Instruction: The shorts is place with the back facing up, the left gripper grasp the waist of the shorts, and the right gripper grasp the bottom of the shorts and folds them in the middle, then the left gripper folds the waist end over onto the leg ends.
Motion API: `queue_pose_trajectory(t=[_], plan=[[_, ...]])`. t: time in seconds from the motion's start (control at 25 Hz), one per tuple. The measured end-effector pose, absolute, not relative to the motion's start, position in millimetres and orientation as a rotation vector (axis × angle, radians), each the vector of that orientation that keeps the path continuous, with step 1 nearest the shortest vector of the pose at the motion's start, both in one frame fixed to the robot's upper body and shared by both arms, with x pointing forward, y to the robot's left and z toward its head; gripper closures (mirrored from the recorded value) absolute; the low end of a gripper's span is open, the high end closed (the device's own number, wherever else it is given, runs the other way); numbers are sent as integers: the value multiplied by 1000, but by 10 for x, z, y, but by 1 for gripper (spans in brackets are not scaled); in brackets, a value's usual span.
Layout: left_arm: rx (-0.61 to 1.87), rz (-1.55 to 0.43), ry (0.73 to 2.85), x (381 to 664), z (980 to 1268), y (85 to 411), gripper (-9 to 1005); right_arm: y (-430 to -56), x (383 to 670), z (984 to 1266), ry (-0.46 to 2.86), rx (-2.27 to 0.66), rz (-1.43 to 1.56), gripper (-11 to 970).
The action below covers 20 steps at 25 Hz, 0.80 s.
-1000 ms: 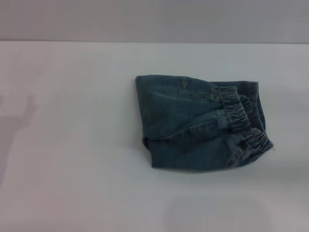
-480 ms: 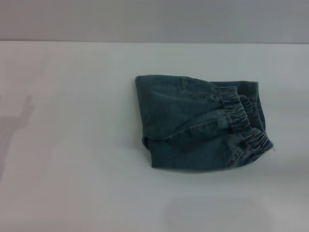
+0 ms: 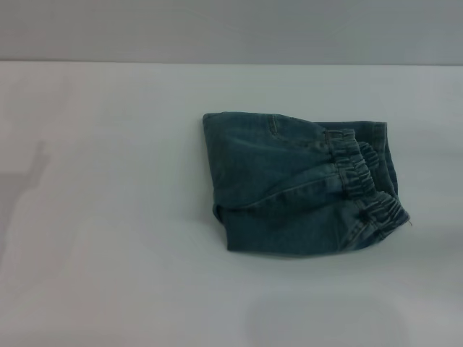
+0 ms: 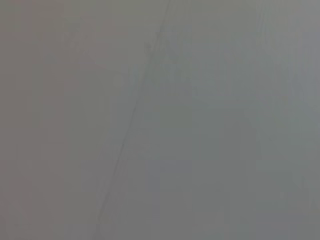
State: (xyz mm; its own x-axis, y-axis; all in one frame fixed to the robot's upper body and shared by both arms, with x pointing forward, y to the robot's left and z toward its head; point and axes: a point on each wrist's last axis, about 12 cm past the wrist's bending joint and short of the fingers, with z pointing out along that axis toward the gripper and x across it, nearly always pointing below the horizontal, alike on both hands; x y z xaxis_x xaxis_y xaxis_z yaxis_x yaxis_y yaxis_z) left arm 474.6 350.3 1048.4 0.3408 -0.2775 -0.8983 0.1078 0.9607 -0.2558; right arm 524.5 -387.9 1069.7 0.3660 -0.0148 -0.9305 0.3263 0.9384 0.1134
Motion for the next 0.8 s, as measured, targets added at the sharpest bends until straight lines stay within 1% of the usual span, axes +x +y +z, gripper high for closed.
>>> queue_pose_trajectory(t=[0.28, 0.56, 0.68, 0.8], plan=[[-166, -250, 1205, 4752, 10476, 3502, 160, -3799, 5422, 10761, 1187, 292, -197, 401], [-184, -249, 1205, 4753, 10465, 3493, 160, -3743, 5697, 10834, 1245, 293, -168, 401], [-188, -254, 1201, 4742, 10466, 3496, 160, -3744, 5739, 10846, 1258, 295, -166, 401], [-187, -254, 1207, 4728, 10457, 3502, 160, -3749, 5718, 10841, 1253, 295, -169, 401]])
